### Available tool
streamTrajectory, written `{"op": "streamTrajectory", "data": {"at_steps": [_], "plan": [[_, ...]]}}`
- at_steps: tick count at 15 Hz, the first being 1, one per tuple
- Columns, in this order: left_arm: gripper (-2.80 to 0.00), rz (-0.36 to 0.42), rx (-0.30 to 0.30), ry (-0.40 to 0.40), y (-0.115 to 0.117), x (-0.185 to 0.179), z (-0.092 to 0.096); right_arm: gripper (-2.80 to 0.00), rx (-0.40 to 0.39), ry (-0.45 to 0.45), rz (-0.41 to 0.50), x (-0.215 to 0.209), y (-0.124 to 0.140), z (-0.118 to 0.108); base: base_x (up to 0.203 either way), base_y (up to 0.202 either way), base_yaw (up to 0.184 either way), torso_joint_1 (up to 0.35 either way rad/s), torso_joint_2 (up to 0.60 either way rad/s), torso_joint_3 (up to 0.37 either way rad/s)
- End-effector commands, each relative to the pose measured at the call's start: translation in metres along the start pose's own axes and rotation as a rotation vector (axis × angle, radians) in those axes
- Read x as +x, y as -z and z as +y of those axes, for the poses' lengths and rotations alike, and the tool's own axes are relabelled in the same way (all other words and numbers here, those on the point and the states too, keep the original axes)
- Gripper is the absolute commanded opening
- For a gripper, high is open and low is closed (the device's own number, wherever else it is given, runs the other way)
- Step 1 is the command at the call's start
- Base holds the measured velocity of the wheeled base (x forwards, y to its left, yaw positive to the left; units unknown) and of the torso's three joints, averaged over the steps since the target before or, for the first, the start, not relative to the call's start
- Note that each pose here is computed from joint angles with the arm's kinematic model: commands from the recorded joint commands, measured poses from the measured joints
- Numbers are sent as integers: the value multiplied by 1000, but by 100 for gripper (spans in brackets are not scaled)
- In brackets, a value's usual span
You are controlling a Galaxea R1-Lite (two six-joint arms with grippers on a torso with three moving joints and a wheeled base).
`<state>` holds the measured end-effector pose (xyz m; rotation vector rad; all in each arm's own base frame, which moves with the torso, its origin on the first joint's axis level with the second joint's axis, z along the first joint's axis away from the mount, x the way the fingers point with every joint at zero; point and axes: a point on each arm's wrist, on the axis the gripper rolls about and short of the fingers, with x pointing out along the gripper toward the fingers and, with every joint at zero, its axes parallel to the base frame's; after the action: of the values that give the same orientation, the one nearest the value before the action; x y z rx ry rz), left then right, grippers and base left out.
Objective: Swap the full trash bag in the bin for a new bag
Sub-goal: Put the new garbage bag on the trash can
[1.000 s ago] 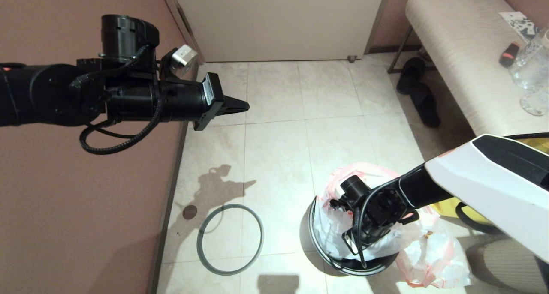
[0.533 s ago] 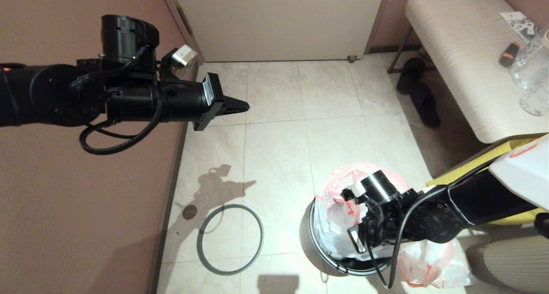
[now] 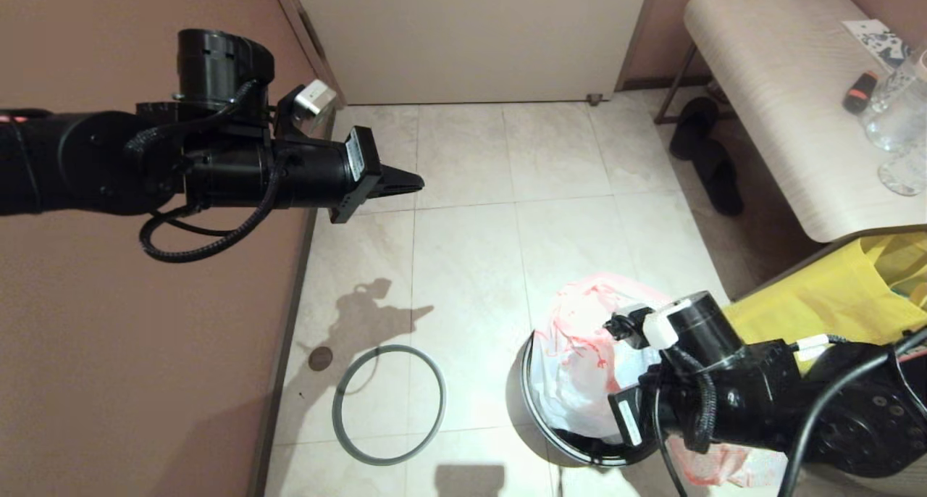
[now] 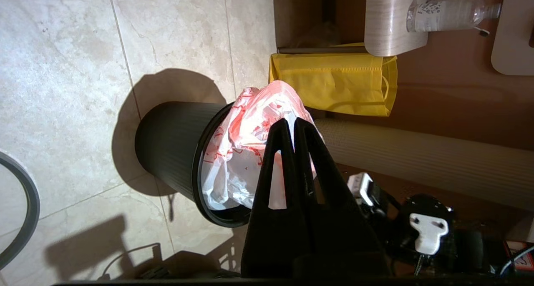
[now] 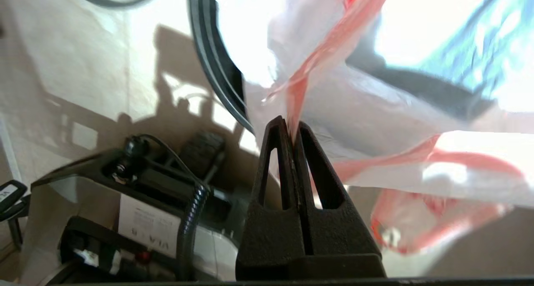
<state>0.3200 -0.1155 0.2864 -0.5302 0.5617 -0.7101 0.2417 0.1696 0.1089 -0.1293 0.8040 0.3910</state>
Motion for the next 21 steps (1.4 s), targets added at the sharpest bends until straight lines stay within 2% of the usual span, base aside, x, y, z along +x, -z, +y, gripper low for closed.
{"op": "streamTrajectory", "data": {"at_steps": [1,3,5,7,8,11,14,16,18,20,21], "plan": [[-280,9,-8,-1,1,5,3,-280,-62,-42,-116,-6,10,-1,0,0,0,0,0,0],[-280,22,-24,2,2,8,6,-280,-123,-101,-176,-3,20,-2,0,0,0,0,0,0],[-280,87,-65,40,9,23,12,-280,-167,-167,-286,-6,24,-1,0,0,0,0,0,0],[-280,159,-101,45,21,48,23,-280,-249,-180,-331,-8,31,-3,0,0,0,0,0,0],[-280,181,-108,43,27,57,27,-280,-254,-175,-342,-9,30,-4,0,0,0,0,0,0],[-280,219,-116,41,36,72,31,-280,-222,-119,-424,-10,5,-19,0,0,0,0,0,0],[-280,285,-119,58,54,87,22,-280,-195,-70,-522,-23,-19,-32,0,0,0,0,0,0],[-280,352,-131,63,74,106,17,-280,-161,-17,-571,-38,-25,-49,0,0,0,0,0,0],[-280,416,-137,25,101,131,17,-280,-119,37,-673,-61,-42,-65,0,0,0,0,0,0],[-280,470,-122,-29,132,158,18,-280,-29,30,-785,-90,-56,-71,0,0,0,0,0,0],[0,482,-114,-58,143,170,19,-280,5,43,-829,-103,-61,-77,0,0,0,0,0,0]]}}
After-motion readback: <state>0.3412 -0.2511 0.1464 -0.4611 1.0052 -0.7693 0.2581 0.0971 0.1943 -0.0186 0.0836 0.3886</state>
